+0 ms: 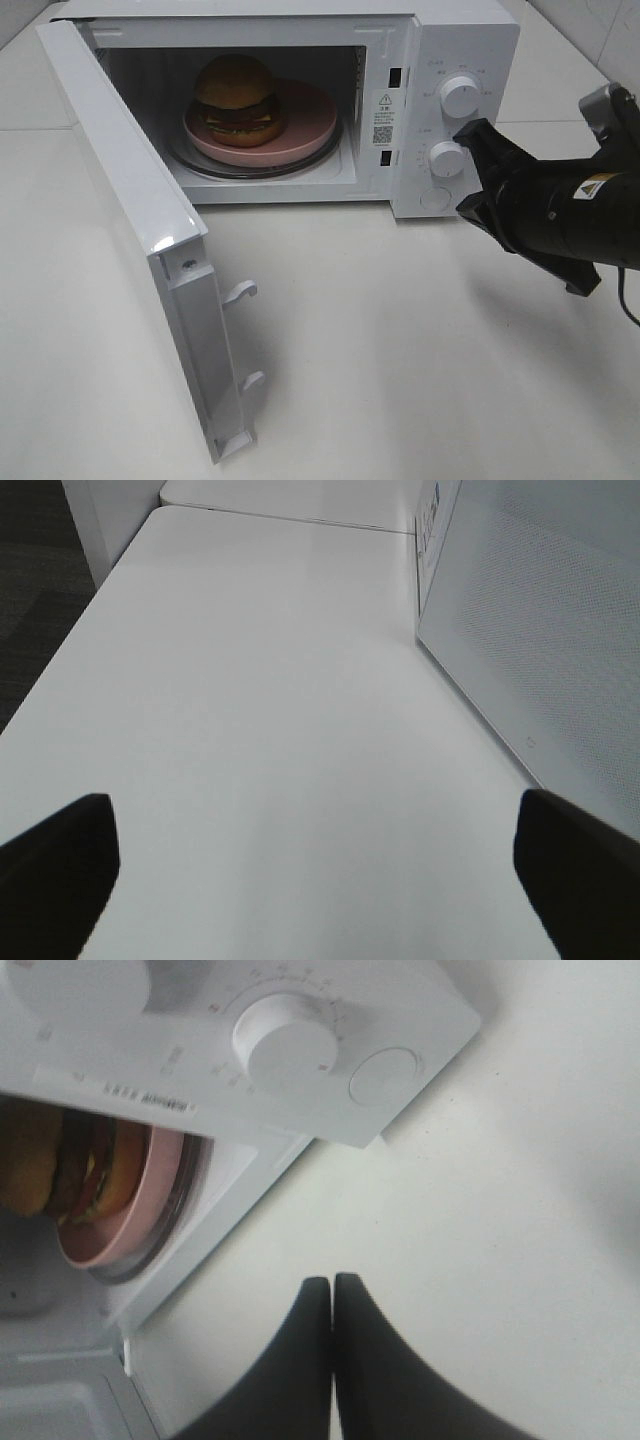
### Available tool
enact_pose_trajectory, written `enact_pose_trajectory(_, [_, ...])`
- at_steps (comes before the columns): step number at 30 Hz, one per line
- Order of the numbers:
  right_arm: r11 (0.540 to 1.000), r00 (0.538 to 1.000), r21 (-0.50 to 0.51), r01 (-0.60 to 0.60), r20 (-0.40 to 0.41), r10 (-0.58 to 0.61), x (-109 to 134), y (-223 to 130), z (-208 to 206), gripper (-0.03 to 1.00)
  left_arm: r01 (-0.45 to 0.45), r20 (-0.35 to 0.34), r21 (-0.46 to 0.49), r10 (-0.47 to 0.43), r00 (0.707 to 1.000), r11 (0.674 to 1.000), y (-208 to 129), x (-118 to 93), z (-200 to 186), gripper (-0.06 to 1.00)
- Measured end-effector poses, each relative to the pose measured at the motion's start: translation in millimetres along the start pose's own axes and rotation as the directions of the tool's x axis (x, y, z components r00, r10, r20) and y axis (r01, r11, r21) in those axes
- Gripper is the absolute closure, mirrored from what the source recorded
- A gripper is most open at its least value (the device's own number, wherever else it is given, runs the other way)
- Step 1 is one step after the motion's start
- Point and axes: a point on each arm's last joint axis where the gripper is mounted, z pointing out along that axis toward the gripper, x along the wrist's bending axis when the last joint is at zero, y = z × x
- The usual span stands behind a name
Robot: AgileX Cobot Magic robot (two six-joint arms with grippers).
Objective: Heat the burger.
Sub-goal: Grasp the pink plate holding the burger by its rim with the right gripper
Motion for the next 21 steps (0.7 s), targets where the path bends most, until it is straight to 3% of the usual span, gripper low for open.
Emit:
enact_pose_trajectory(1, [1.000, 1.000, 0.000, 0.000, 0.000, 0.000, 0, 0, 0, 0.94, 0.000, 0.000, 0.000, 0.000, 1.000, 1.000, 0, 0, 0, -0.05])
enact_pose_trajectory(5, [0.970, 0.974, 0.088, 0.225, -0.017, -0.225, 7, -2, -19, 0.94, 0.000, 0.000, 0.000, 0.000, 1.000, 1.000, 0, 0, 0, -0.05])
enact_pose_trajectory(6, [0.970, 0.974, 0.088, 0.225, -0.017, -0.225, 7, -2, -19, 0.94, 0.000, 0.000, 0.000, 0.000, 1.000, 1.000, 0, 0, 0, -0.05])
enact_pose_trajectory(7, [0.956, 0.962, 0.110, 0.273, -0.021, -0.273, 10, -2, -23, 0.94, 0.000, 0.000, 0.000, 0.000, 1.000, 1.000, 0, 0, 0, -0.05])
enact_pose_trajectory(8, [0.913, 0.926, 0.164, 0.374, -0.019, -0.376, 13, -2, -30, 0.94, 0.000, 0.000, 0.000, 0.000, 1.000, 1.000, 0, 0, 0, -0.05])
enact_pose_trajectory(9, [0.913, 0.926, 0.164, 0.374, -0.019, -0.376, 13, -2, -30, 0.94, 0.000, 0.000, 0.000, 0.000, 1.000, 1.000, 0, 0, 0, -0.05])
enact_pose_trajectory(10, [0.864, 0.884, 0.206, 0.460, -0.012, -0.468, 17, 1, -37, 0.94, 0.000, 0.000, 0.000, 0.000, 1.000, 1.000, 0, 0, 0, -0.05])
enact_pose_trajectory(11, [0.864, 0.884, 0.206, 0.460, -0.012, -0.468, 17, 1, -37, 0.94, 0.000, 0.000, 0.000, 0.000, 1.000, 1.000, 0, 0, 0, -0.05])
enact_pose_trajectory(12, [0.834, 0.857, 0.230, 0.502, -0.002, -0.515, 19, 3, -42, 0.94, 0.000, 0.000, 0.000, 0.000, 1.000, 1.000, 0, 0, 0, -0.05])
enact_pose_trajectory(13, [0.779, 0.804, 0.270, 0.566, 0.025, -0.594, 23, 9, -51, 0.94, 0.000, 0.000, 0.000, 0.000, 1.000, 1.000, 0, 0, 0, -0.05])
enact_pose_trajectory(14, [0.779, 0.804, 0.270, 0.566, 0.025, -0.594, 23, 9, -51, 0.94, 0.000, 0.000, 0.000, 0.000, 1.000, 1.000, 0, 0, 0, -0.05])
enact_pose_trajectory(15, [0.755, 0.781, 0.296, 0.585, 0.045, -0.623, 24, 12, -56, 0.94, 0.000, 0.000, 0.000, 0.000, 1.000, 1.000, 0, 0, 0, -0.05])
enact_pose_trajectory(16, [0.708, 0.728, 0.337, 0.620, 0.087, -0.680, 27, 20, -68, 0.94, 0.000, 0.000, 0.000, 0.000, 1.000, 1.000, 0, 0, 0, -0.05])
enact_pose_trajectory(17, [0.708, 0.728, 0.337, 0.620, 0.087, -0.680, 27, 20, -68, 0.94, 0.000, 0.000, 0.000, 0.000, 1.000, 1.000, 0, 0, 0, -0.05])
enact_pose_trajectory(19, [0.659, 0.667, 0.375, 0.652, 0.132, -0.734, 31, 30, -88, 0.94, 0.000, 0.000, 0.000, 0.000, 1.000, 1.000, 0, 0, 0, -0.05])
enact_pose_trajectory(20, [0.659, 0.667, 0.375, 0.652, 0.132, -0.734, 31, 30, -88, 0.94, 0.000, 0.000, 0.000, 0.000, 1.000, 1.000, 0, 0, 0, -0.05])
enact_pose_trajectory(21, [0.623, 0.625, 0.400, 0.672, 0.145, -0.767, 33, 36, -103, 0.94, 0.000, 0.000, 0.000, 0.000, 1.000, 1.000, 0, 0, 0, -0.05])
